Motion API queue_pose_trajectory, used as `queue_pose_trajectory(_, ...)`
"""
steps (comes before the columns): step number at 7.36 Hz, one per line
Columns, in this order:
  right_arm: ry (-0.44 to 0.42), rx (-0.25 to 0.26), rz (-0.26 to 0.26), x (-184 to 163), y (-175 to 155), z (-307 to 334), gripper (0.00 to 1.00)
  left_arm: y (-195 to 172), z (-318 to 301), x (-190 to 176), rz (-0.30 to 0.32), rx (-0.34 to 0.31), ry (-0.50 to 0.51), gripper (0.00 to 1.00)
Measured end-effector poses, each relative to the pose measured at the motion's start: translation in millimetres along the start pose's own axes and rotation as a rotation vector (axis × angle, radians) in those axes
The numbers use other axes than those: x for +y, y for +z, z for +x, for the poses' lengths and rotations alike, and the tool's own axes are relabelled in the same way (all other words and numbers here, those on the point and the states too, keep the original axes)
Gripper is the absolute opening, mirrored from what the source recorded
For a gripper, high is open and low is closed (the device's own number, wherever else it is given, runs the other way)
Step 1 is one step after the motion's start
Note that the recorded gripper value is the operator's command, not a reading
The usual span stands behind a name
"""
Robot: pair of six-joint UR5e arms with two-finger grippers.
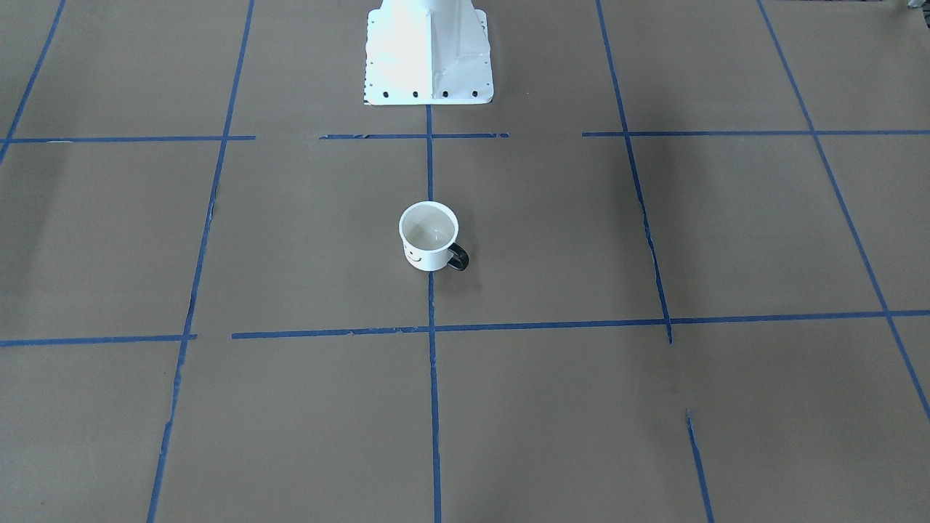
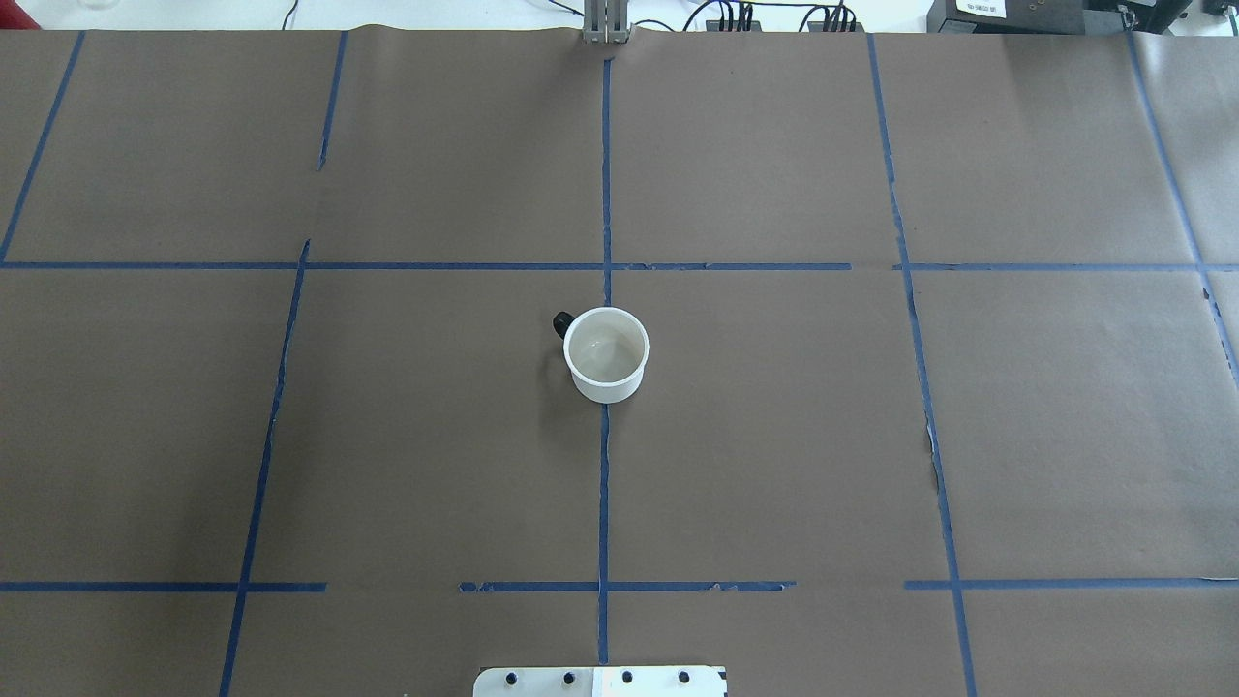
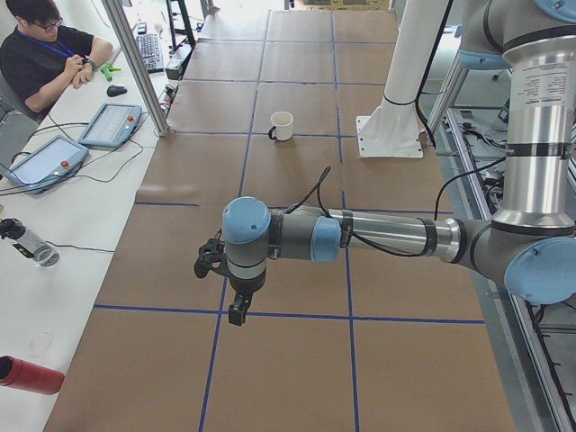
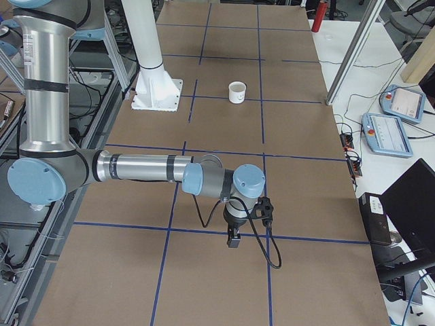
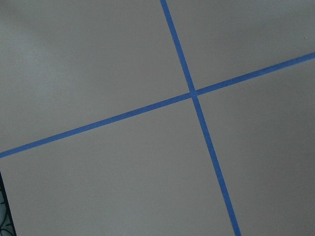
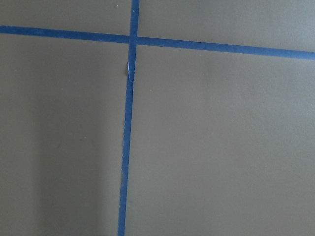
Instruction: Flip mug
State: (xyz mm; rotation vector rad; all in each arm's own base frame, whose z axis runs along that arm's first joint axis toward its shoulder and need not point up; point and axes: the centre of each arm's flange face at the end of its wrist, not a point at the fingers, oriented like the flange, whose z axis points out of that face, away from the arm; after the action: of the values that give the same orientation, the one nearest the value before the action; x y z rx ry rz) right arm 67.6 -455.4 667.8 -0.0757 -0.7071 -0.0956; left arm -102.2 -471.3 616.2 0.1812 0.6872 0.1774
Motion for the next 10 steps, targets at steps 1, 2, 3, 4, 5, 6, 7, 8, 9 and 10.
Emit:
queue_pose_trajectory(1,0.000,0.000,0.000,0.0,0.0,0.0,1.00,-0.9,0.7,-1.1,0.008,-0.002,-0.009,1.00)
queue_pose_trajectory(2,0.000,0.000,0.000,0.0,0.0,0.0,1.00,-0.9,1.0,-0.6,0.013,-0.003,-0.009,1.00)
queue_pose_trajectory(3,0.000,0.000,0.000,0.0,0.0,0.0,1.00,-0.9,1.4,0.6,0.016,-0.004,-0.007,1.00)
queue_pose_trajectory(4,0.000,0.000,0.000,0.0,0.0,0.0,1.00,-1.4,1.7,-0.3,0.026,-0.006,0.002,1.00)
queue_pose_trajectory(5,0.000,0.000,0.000,0.0,0.0,0.0,1.00,-2.1,1.9,-2.0,0.043,-0.010,0.016,1.00)
queue_pose_trajectory(6,0.000,0.000,0.000,0.0,0.0,0.0,1.00,-2.3,1.9,-3.0,0.057,-0.012,0.027,1.00)
queue_pose_trajectory(7,0.000,0.000,0.000,0.0,0.0,0.0,1.00,-2.0,3.1,-3.0,0.064,0.001,0.028,1.00)
queue_pose_trajectory(8,0.000,0.000,0.000,0.0,0.0,0.0,1.00,-0.5,5.9,-2.6,0.069,0.041,0.024,1.00)
queue_pose_trajectory(9,0.000,0.000,0.000,0.0,0.0,0.0,1.00,1.4,8.0,-2.3,0.072,0.081,0.021,1.00)
queue_pose_trajectory(10,0.000,0.000,0.000,0.0,0.0,0.0,1.00,2.5,8.8,-2.2,0.073,0.100,0.019,1.00)
